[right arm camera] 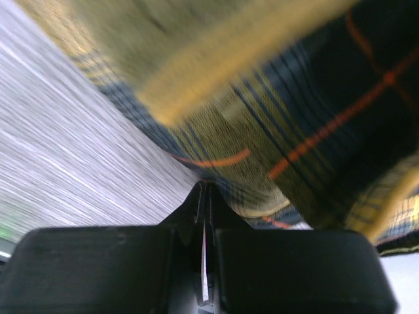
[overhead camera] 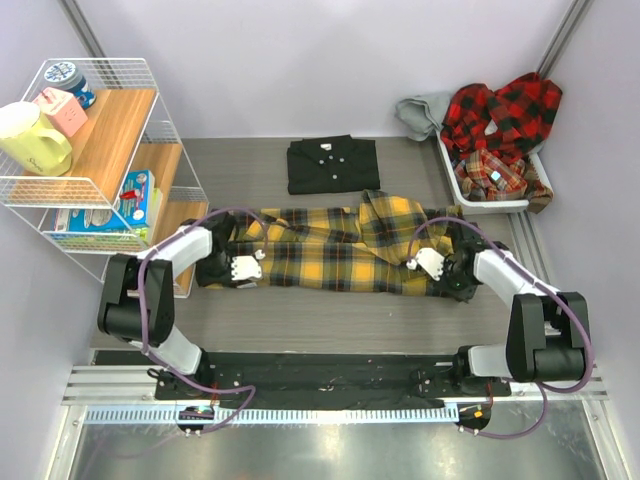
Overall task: Fold and stack the long sleeve shirts
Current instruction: Fold the shirt
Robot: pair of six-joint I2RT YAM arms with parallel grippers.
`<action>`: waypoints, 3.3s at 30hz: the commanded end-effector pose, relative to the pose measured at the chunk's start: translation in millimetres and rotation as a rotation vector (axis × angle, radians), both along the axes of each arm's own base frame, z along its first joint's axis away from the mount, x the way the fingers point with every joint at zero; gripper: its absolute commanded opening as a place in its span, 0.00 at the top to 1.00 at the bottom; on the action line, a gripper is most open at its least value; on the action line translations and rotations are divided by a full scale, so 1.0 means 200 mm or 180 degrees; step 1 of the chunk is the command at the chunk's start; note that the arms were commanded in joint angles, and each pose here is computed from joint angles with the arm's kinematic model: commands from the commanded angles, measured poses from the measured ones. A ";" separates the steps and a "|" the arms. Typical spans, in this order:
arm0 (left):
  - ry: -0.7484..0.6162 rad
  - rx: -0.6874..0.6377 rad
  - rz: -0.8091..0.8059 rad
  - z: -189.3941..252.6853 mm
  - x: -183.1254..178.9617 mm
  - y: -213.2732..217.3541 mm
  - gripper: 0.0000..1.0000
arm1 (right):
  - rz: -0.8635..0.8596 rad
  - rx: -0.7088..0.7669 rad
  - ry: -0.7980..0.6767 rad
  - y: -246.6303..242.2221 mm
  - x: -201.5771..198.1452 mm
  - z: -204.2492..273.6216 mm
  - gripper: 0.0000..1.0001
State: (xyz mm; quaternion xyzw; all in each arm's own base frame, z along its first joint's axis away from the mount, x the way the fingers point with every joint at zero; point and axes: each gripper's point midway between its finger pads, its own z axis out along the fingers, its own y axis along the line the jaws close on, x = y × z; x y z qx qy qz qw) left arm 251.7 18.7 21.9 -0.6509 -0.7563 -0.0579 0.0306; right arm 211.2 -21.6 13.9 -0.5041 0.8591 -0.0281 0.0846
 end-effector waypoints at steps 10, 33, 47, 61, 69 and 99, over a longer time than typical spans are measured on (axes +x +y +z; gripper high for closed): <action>-0.0341 -0.0033 -0.0472 0.15 0.01 0.05 0.98 | 0.0007 0.0233 0.0006 -0.07 0.00 0.21 0.92; -0.0297 -0.0041 -0.0375 0.10 0.01 0.05 0.97 | -0.0492 0.0877 0.0224 -0.03 0.08 0.01 0.77; -0.0280 -0.0143 -0.0529 0.18 -0.04 0.09 1.00 | -0.0230 0.0378 0.0344 -0.26 -0.06 0.14 0.99; -0.0121 -0.0580 -0.0871 0.27 -0.28 -0.03 0.43 | -0.0111 0.0845 0.0633 -0.12 -0.21 0.35 0.25; -0.0872 -0.1919 0.0208 0.74 0.03 -0.39 0.00 | -0.0690 0.1788 0.0062 0.14 0.07 0.66 0.21; -0.1508 -0.3776 0.1217 1.23 0.25 -0.76 0.00 | -0.1968 0.1988 0.0780 0.21 0.13 0.29 0.36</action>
